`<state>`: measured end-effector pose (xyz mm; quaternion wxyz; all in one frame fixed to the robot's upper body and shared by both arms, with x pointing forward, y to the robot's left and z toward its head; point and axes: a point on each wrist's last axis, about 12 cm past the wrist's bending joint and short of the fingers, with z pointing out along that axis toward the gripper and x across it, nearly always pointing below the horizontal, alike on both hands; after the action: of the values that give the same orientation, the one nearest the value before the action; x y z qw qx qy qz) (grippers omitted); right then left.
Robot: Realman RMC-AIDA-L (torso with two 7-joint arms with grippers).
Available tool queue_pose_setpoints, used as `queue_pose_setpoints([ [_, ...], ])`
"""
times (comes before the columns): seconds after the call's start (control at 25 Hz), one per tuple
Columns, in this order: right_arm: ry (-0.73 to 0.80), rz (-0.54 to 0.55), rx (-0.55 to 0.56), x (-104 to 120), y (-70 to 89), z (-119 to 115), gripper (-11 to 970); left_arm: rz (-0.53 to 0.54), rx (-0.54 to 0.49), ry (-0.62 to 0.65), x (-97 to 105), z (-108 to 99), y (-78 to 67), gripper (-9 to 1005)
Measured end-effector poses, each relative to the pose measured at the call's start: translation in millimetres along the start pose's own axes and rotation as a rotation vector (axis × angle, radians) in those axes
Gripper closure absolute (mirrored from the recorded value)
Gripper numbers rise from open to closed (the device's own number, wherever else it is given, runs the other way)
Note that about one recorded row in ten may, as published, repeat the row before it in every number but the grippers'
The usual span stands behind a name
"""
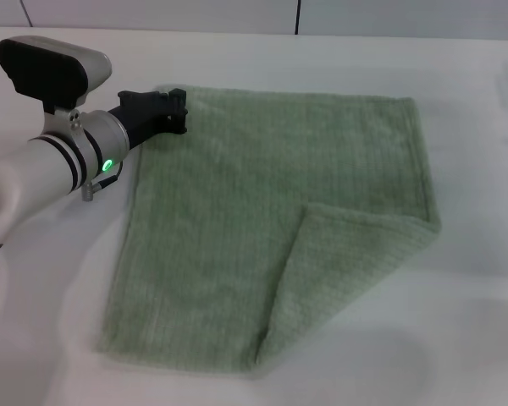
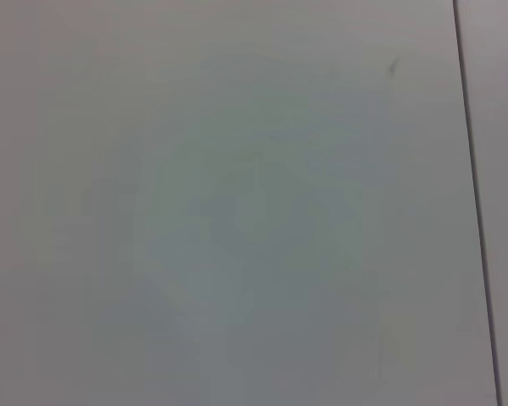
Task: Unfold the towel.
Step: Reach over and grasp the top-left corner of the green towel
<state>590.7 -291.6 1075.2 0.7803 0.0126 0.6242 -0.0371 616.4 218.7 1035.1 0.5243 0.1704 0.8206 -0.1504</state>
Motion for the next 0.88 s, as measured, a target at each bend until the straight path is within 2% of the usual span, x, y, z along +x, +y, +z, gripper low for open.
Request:
queue_pose_setpoints([
  [0.88,0.002,-0.009,-0.024,0.7,4.4,-1.1,313,0.007,-0.001,0.041,9.4,-1.9,-0.9,993],
])
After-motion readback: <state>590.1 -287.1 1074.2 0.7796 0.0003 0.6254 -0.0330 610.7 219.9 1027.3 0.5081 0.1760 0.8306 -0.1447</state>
